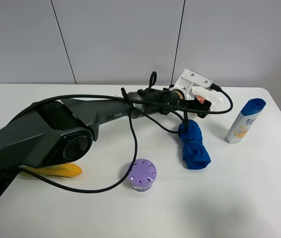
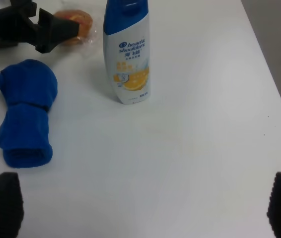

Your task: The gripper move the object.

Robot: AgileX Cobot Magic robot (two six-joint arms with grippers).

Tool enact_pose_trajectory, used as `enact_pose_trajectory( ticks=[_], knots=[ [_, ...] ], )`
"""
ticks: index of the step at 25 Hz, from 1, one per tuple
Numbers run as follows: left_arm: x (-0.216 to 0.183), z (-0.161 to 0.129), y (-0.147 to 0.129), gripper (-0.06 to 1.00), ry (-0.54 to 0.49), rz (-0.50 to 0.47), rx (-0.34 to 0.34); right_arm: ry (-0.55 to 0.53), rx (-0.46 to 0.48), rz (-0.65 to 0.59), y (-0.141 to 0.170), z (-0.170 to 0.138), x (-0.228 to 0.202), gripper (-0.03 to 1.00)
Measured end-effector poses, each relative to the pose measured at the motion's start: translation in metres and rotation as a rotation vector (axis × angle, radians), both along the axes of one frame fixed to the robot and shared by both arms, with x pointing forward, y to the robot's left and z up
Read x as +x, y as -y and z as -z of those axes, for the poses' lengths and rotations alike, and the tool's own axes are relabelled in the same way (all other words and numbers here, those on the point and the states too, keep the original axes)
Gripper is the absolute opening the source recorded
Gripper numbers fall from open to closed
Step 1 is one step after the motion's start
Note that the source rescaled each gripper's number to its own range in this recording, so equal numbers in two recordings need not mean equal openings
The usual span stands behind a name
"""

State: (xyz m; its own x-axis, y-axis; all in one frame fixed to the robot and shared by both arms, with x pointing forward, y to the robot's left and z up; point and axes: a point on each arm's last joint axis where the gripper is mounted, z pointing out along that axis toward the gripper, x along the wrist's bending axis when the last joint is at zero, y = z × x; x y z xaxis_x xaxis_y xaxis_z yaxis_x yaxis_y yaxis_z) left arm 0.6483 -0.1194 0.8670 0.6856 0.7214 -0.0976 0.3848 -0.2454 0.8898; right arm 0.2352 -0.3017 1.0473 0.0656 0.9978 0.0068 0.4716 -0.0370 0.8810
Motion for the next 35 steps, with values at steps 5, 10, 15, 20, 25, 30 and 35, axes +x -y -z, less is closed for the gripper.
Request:
enact_pose_trajectory(
  ticks=[5, 10, 15, 20, 25, 30, 35],
  knots=[
    [-0.005, -0.044, 0.0, 0.99, -0.016, 0.035, 0.001, 0.0, 0.0, 0.0, 0.0, 0.0, 0.0, 1.0],
    [-0.017, -0.105, -0.005, 0.99, -0.042, 0.086, 0.004, 0.0, 0.0, 0.0, 0.0, 0.0, 0.0, 1.0],
    [-0.048, -0.15, -0.011, 0.99, -0.128, 0.201, 0.133, 0.0, 0.0, 0.0, 0.0, 0.0, 0.0, 1.0],
    [-0.082, -0.176, -0.028, 0.99, -0.269, 0.313, 0.348, 0.0, 0.0, 0.0, 0.0, 0.0, 0.0, 1.0],
    [-0.096, -0.189, -0.053, 0.99, -0.362, 0.343, 0.561, 0.0, 0.0, 0.0, 0.0, 0.0, 0.0, 1.0],
    [-0.09, -0.208, -0.076, 0.99, -0.335, 0.287, 0.583, 0.0, 0.0, 0.0, 0.0, 0.0, 0.0, 1.0],
    [-0.089, -0.193, -0.111, 0.99, -0.421, 0.235, 0.645, 0.0, 0.0, 0.0, 0.0, 0.0, 0.0, 1.0]
  ],
)
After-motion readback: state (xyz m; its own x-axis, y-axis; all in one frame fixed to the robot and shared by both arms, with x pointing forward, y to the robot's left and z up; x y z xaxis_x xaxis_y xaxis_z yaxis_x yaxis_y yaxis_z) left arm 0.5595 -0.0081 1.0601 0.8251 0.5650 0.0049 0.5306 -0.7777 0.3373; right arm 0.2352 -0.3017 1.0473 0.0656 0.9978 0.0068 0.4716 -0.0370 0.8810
